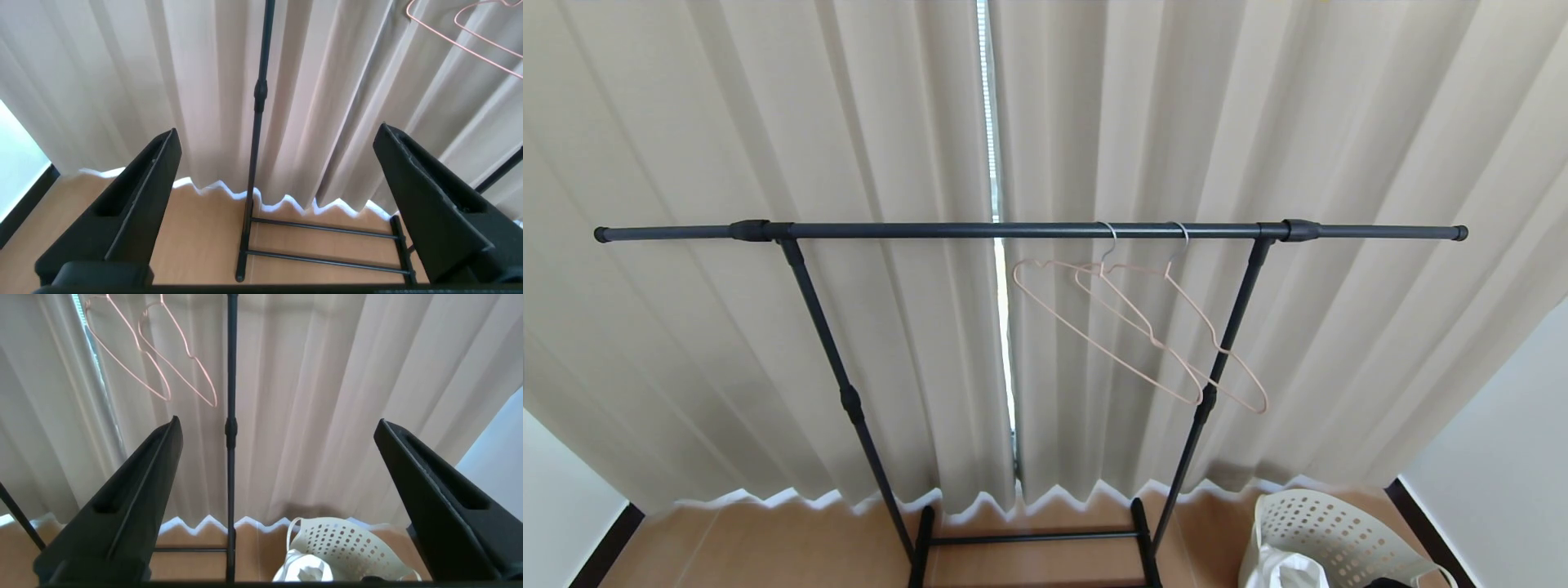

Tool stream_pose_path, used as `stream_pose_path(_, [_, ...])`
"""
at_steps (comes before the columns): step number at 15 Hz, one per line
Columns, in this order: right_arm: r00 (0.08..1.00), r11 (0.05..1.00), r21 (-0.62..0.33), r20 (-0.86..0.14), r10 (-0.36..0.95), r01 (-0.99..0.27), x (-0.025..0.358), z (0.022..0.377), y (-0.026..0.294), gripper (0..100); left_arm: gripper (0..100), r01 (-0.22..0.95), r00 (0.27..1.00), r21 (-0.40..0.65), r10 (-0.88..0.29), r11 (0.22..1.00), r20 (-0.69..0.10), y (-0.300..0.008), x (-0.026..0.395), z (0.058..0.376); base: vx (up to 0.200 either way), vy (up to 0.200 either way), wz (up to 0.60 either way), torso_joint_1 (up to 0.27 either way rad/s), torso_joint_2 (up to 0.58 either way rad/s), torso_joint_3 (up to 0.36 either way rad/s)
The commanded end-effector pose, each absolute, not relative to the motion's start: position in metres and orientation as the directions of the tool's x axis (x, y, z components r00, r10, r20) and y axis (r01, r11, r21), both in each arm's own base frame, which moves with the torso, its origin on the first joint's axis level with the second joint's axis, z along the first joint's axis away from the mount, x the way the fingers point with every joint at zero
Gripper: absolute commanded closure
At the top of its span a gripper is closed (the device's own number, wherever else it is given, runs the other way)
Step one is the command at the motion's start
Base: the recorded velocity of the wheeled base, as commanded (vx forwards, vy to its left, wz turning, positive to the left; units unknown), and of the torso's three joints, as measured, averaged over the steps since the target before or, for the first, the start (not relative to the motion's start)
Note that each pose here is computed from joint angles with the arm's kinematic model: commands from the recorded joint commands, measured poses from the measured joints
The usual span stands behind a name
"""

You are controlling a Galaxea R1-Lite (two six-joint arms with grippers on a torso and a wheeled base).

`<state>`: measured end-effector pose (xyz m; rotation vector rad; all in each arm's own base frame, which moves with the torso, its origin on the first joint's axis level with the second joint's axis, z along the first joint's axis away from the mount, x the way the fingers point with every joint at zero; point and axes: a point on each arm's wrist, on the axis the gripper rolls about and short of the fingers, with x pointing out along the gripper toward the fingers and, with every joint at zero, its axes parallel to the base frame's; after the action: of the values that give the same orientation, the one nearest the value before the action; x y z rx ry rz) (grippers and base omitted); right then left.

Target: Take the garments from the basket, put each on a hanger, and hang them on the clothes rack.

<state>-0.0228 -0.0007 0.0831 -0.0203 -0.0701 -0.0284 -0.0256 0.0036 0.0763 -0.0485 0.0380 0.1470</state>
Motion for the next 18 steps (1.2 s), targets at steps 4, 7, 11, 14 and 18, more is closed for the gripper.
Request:
stream_pose_path(4, [0.997,0.999,-0.019,0.069,-0.032,0.034,-0.0227,0.0831,-0.0009,0,0,-0.147,0.988,-0.046,0.145,0.988,-0.042,0.0036,-0.0255,0.0764,0.0,0.0,0.0,0.0,0.0,0.0])
stream_pose_path(7, [0.997,0.999,-0.025,0.07,-0.031,0.033,-0.0228,0.0831,-0.0008,0,0,-0.147,0.988,-0.046,0.145,0.988,-0.042,0.0036,-0.0255,0.0764,0.0,0.0,0.0,0.0,0.0,0.0])
stream_pose_path(11, [0.997,0.999,-0.015,0.07,-0.028,0.029,-0.0228,0.0831,-0.0008,0,0,-0.149,0.988,-0.046,0.147,0.988,-0.042,0.0036,-0.0255,0.0764,0.0,0.0,0.0,0.0,0.0,0.0])
stream_pose_path(14, [0.997,1.0,-0.004,0.069,-0.026,0.026,-0.0227,0.0831,-0.0007,0,0,-0.147,0.988,-0.046,0.145,0.988,-0.042,0.0036,-0.0255,0.0764,0.0,0.0,0.0,0.0,0.0,0.0])
stream_pose_path(18, [0.997,1.0,-0.004,0.069,-0.025,0.025,-0.0227,0.0831,-0.0007,0,0,-0.147,0.988,-0.046,0.145,0.988,-0.042,0.0036,-0.0255,0.0764,0.0,0.0,0.0,0.0,0.0,0.0])
